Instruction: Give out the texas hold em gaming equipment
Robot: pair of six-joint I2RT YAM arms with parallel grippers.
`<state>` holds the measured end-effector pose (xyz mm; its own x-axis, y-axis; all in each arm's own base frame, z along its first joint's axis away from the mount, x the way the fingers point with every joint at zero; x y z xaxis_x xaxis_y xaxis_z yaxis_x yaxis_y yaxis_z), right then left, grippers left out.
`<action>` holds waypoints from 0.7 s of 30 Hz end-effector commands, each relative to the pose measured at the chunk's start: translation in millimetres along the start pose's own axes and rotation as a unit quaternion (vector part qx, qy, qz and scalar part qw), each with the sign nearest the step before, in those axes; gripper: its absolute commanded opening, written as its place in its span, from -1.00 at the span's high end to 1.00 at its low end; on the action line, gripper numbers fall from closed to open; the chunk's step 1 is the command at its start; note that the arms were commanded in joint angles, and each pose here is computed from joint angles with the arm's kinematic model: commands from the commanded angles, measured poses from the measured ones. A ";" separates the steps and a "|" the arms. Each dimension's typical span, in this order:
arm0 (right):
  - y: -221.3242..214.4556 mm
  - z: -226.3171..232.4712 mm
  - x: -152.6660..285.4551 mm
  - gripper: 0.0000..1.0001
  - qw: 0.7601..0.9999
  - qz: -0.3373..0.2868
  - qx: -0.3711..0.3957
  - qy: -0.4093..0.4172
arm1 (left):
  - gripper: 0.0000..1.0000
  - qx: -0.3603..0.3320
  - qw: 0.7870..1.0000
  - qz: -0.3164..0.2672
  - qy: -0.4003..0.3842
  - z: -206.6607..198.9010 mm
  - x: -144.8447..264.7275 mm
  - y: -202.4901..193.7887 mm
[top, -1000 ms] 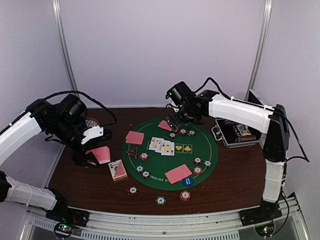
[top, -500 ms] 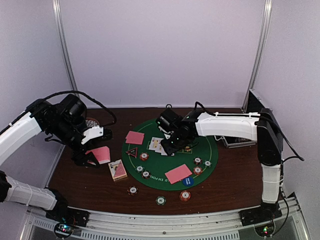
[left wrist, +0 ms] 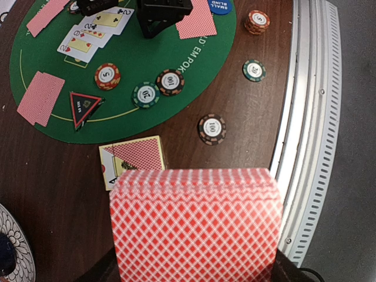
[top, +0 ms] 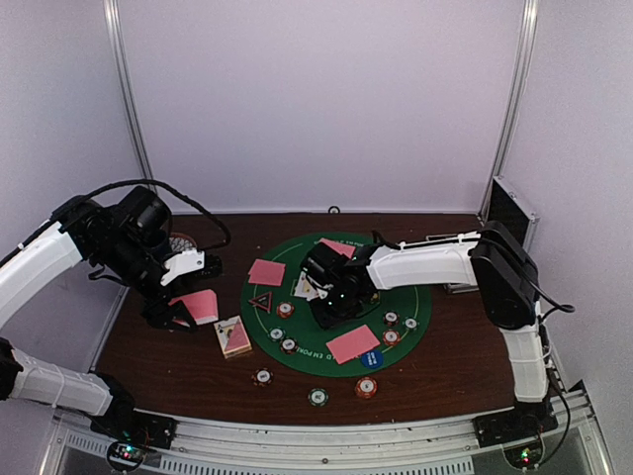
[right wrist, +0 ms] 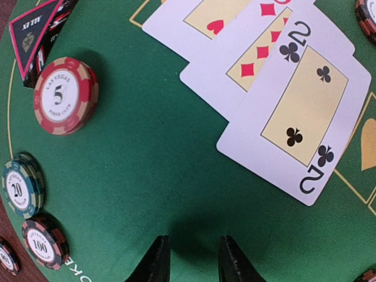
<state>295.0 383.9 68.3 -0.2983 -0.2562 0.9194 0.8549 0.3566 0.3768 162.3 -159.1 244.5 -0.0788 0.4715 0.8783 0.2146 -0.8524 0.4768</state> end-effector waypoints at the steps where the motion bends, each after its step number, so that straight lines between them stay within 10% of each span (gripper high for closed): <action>1: 10.6 -11.0 -11.7 0.38 0.999 -0.007 -0.039 0.004 | 1.00 -0.003 1.000 -0.018 0.011 1.1 8.3 6.0; 21: 44.6 -51.6 -43.4 0.49 0.994 -0.013 -0.113 -0.001 | 1.00 -0.004 1.000 -0.017 0.014 -0.4 8.5 3.2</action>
<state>356.7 378.8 63.8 -0.3298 -0.3232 0.8870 0.9033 0.1651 0.3960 161.9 -158.5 245.3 -0.0835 0.4716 0.8779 0.2130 -0.8521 0.4780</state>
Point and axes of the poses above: each gripper's point midway between its finger pads, its own x axis back along the fingers, its own z axis along the line the jaws close on, y = z × x, the point moved 4 cm from there along x, back along the fingers, and after that the axes turned 3 degrees about -x, right-handed, at the moved point
